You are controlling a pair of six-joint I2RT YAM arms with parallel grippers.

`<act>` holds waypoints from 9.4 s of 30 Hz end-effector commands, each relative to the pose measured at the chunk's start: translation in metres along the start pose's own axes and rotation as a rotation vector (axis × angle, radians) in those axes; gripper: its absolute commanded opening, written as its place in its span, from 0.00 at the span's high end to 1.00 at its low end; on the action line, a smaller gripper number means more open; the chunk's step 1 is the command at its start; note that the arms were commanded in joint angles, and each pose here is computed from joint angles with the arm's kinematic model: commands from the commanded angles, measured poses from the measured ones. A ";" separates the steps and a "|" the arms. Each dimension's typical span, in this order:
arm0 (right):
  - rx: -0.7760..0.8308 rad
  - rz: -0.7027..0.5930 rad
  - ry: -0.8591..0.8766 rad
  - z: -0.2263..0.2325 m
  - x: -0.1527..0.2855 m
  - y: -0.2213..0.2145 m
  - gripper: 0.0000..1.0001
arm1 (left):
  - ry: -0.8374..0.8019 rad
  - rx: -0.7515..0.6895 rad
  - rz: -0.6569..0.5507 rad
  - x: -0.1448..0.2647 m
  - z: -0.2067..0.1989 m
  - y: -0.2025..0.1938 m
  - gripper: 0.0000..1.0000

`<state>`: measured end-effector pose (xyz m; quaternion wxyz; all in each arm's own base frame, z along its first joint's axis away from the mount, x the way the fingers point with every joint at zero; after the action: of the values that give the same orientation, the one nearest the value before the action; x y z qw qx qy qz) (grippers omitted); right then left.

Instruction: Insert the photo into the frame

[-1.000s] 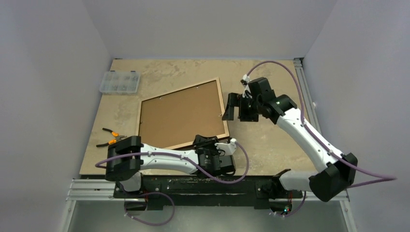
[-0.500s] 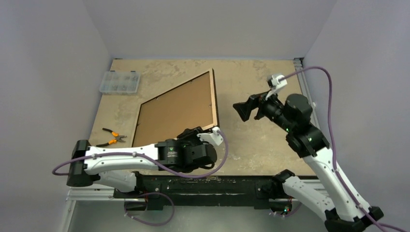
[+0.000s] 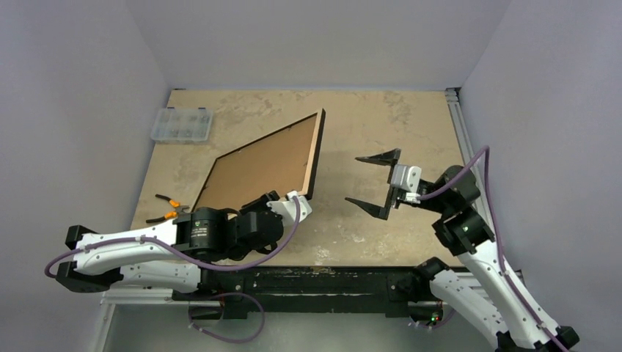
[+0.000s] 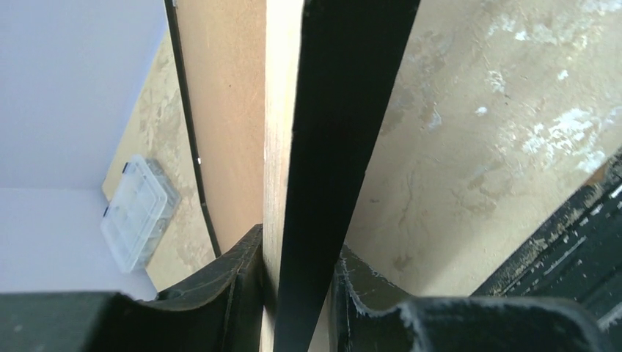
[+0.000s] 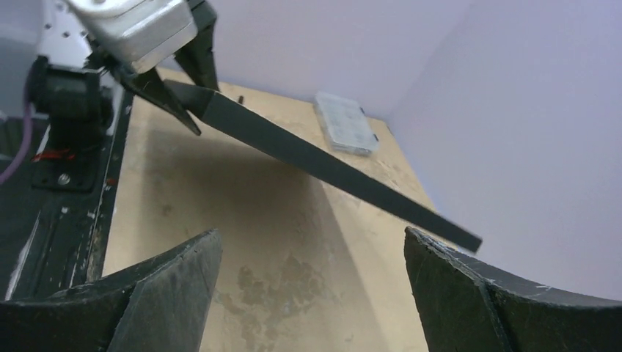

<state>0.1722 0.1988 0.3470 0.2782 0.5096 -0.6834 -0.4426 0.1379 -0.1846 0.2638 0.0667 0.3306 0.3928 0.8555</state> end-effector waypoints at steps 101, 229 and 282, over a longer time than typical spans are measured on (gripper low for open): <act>-1.099 0.464 -0.640 0.000 0.036 -0.210 1.00 | -0.152 1.004 0.020 -0.033 -0.062 -0.005 0.00; -1.265 0.649 -0.530 -0.030 0.035 -0.230 0.01 | -0.002 1.179 0.679 -0.211 -0.027 -0.158 1.00; -1.041 0.499 -0.522 -0.048 0.042 -0.156 0.01 | -0.124 1.204 -0.162 -0.094 0.075 -0.038 0.05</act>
<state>0.2668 0.1262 0.1948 0.4265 -0.0498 -0.5055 -0.7484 0.2639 -0.1467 0.1922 -0.1081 0.3527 0.7919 0.4866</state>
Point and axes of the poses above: each gripper's point midway between its finger pads, its own x axis back along the fingers, its own z axis along the line the jaws close on, y = z × x, the point moved 2 cm from there along x, back along the fingers, and after that the axes turned 5 degrees about x, right-handed, at the moved point
